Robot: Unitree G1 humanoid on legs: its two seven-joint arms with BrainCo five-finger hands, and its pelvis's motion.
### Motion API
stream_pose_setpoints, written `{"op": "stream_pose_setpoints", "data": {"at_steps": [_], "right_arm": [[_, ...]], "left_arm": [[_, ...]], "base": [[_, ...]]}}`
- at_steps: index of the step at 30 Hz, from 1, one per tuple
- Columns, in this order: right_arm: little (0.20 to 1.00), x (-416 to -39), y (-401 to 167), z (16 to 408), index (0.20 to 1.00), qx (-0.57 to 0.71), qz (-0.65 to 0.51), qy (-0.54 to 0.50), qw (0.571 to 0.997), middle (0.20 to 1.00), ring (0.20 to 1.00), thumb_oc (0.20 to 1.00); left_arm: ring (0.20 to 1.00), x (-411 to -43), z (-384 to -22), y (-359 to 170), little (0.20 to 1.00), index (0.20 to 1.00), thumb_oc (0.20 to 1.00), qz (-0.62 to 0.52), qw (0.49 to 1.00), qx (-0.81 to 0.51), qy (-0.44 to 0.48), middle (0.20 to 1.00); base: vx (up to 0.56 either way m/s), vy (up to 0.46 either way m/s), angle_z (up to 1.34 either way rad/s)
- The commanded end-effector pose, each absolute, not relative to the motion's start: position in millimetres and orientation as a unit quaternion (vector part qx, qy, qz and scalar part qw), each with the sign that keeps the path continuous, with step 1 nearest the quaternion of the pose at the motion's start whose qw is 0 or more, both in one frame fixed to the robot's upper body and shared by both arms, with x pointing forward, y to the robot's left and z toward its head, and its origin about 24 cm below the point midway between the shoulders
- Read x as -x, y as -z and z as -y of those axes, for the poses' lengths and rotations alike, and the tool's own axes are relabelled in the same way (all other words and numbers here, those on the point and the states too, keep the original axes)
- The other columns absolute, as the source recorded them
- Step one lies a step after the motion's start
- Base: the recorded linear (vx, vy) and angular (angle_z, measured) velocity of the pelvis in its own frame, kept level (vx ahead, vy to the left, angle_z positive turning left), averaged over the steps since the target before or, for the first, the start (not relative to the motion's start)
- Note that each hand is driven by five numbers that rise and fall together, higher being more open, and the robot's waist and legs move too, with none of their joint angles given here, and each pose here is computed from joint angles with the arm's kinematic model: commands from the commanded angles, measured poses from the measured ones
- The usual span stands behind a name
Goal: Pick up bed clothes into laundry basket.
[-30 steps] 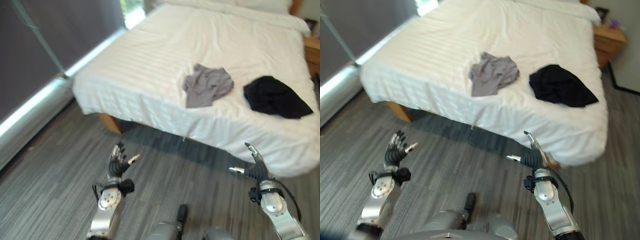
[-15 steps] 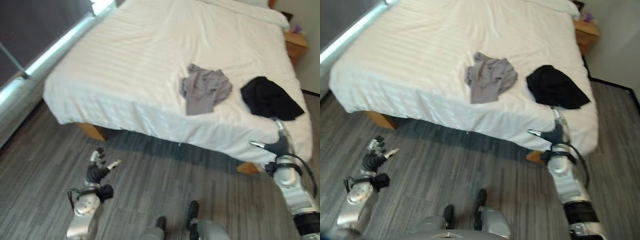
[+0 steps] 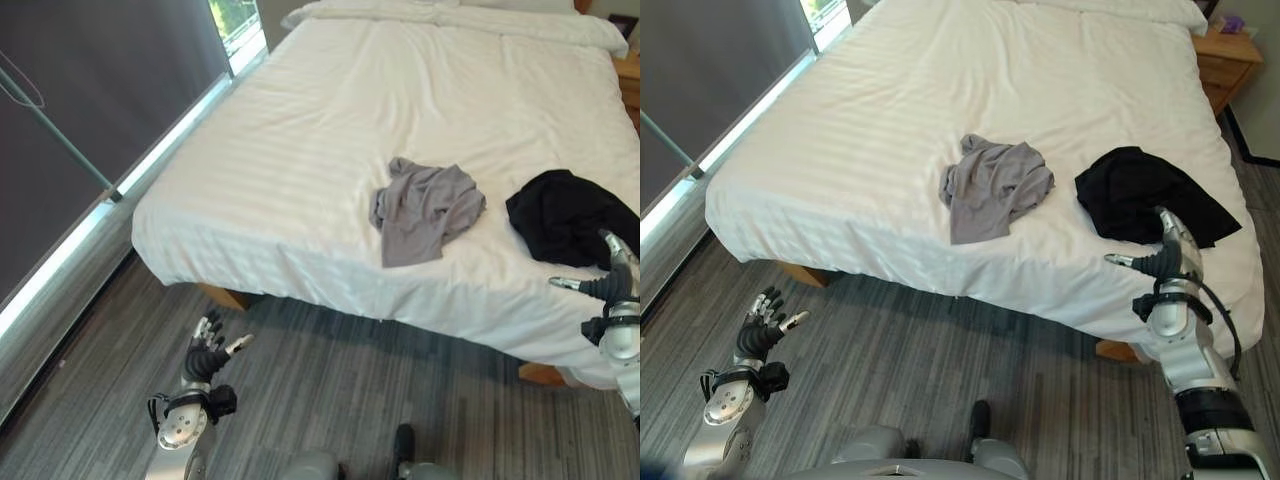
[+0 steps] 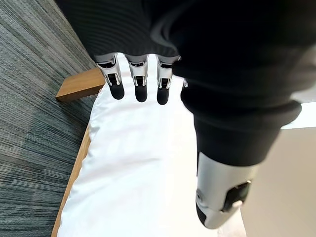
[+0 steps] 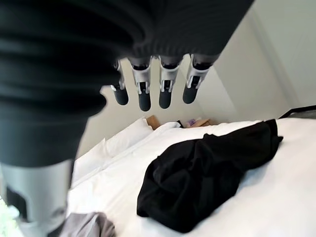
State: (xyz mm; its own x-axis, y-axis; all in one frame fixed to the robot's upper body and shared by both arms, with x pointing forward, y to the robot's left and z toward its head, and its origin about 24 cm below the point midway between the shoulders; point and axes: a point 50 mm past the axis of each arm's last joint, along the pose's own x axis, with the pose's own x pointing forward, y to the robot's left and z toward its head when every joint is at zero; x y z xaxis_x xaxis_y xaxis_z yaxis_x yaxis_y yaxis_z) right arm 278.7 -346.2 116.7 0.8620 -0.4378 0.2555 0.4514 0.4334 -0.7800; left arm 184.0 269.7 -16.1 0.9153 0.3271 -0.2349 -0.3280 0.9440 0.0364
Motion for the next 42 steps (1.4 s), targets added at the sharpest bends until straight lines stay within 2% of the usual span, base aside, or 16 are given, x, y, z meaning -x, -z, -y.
{"op": "stream_pose_setpoints", "data": {"at_steps": [1,8,16,25,28,32,37,42], "right_arm": [[1.0,-293,-178,370,1.0,0.503,0.065,0.322,0.8,1.0,1.0,1.0],[1.0,-315,-184,384,1.0,0.512,0.014,0.35,0.784,1.0,1.0,1.0],[1.0,-320,-168,374,1.0,0.516,-0.003,0.321,0.794,1.0,1.0,1.0],[1.0,-312,-145,375,1.0,0.558,-0.044,0.292,0.775,1.0,1.0,1.0],[1.0,-319,-168,376,1.0,0.57,-0.027,0.295,0.767,1.0,1.0,1.0],[1.0,-327,-185,370,1.0,0.573,-0.005,0.296,0.764,1.0,1.0,1.0],[1.0,-328,-178,371,1.0,0.554,-0.015,0.303,0.775,1.0,1.0,1.0],[1.0,-328,-213,381,1.0,0.557,0.013,0.336,0.76,1.0,1.0,1.0]], "left_arm": [[1.0,-187,-266,7,1.0,1.0,1.0,-0.075,0.981,0.029,-0.175,1.0],[1.0,-182,-269,6,1.0,1.0,1.0,-0.071,0.984,0.016,-0.165,1.0],[1.0,-172,-268,21,1.0,1.0,1.0,-0.106,0.979,0.022,-0.171,1.0],[1.0,-182,-268,15,1.0,1.0,1.0,-0.101,0.984,0.006,-0.15,1.0],[1.0,-201,-265,5,1.0,1.0,1.0,-0.085,0.988,-0.013,-0.128,1.0],[1.0,-207,-260,-1,1.0,1.0,1.0,-0.065,0.991,-0.008,-0.12,1.0],[1.0,-213,-266,-5,1.0,1.0,1.0,-0.058,0.991,-0.035,-0.118,1.0],[1.0,-218,-263,-9,1.0,1.0,1.0,-0.039,0.992,-0.02,-0.115,1.0]], "base": [[0.16,0.021,-0.27],[0.14,-0.026,-0.65],[0.12,0.045,0.1],[0.17,0.033,-0.2],[-0.01,0.093,-0.17],[0.16,-0.048,0.14],[0.21,-0.19,0.06],[0.11,-0.155,0.6]]}}
